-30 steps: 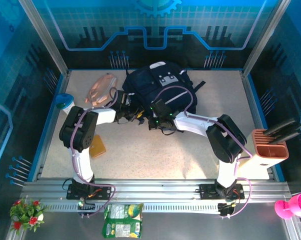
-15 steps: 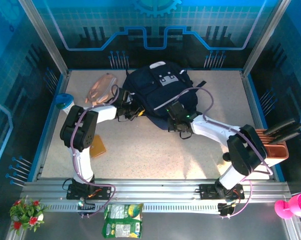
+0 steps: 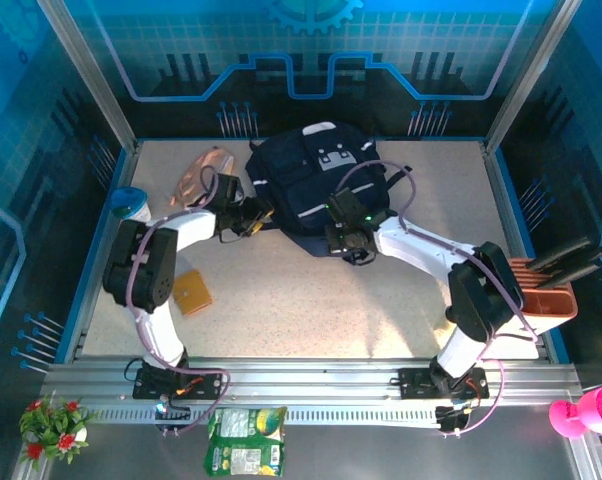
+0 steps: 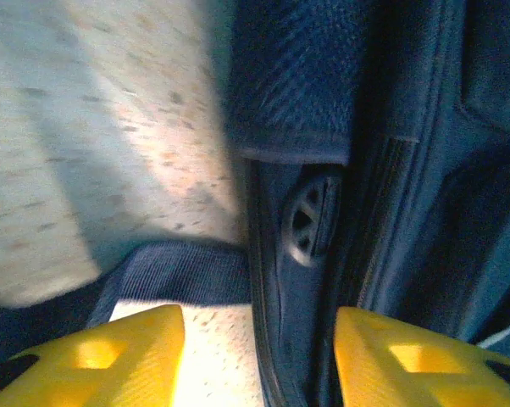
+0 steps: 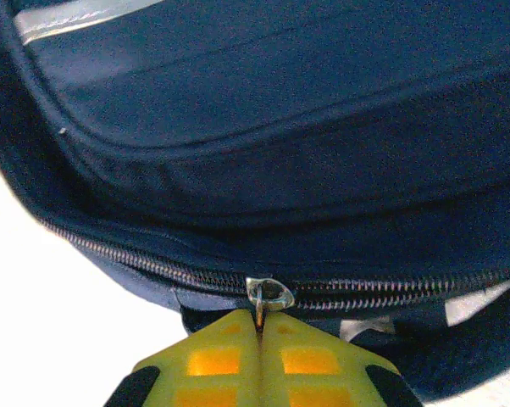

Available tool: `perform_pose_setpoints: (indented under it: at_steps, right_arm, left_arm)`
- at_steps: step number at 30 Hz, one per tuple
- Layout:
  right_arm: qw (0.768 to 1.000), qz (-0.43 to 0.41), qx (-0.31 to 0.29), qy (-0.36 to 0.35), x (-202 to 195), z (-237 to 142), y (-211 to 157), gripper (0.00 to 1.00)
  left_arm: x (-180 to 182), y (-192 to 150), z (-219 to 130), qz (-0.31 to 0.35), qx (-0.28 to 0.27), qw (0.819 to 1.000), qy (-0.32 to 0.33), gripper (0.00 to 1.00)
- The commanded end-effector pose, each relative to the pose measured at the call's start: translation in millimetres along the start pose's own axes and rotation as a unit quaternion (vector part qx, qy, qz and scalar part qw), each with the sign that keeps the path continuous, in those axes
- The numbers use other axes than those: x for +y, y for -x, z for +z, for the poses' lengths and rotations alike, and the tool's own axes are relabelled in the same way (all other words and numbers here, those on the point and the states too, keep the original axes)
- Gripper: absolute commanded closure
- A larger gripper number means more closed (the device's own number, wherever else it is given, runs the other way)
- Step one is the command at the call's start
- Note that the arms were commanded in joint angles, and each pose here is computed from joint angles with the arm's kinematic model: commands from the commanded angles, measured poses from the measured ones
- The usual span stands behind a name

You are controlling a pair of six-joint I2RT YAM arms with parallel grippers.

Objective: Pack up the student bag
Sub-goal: Zip the student bag at the top-center of the table.

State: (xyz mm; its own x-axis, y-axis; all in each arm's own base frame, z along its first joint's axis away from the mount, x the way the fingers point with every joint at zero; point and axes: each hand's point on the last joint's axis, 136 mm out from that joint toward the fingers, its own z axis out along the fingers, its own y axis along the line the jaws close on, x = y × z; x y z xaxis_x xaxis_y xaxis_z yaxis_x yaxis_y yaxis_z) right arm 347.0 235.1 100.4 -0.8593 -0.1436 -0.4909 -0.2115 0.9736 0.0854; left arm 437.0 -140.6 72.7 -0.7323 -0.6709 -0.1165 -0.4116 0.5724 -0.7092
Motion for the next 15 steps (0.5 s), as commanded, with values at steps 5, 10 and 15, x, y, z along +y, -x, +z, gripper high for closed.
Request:
perform_pose_setpoints:
  at_steps: [5,10,15]
  right_arm:
    - [0.994,-0.06,0.002,0.091,78,1,11,1.0]
    - [0.989,-0.073,0.02,0.126,107,5,3,1.0]
    - [0.986,-0.076,0.035,0.143,115,6,-5,1.0]
  left_arm:
    - [6,-21,-37,-0.051,-0.007,0.998,-0.027,0.4]
    - [13,-45,-36,-0.094,0.01,0.995,-0.039,0.39]
    - [11,-52,-23,-0.093,0.025,0.995,-0.037,0.4]
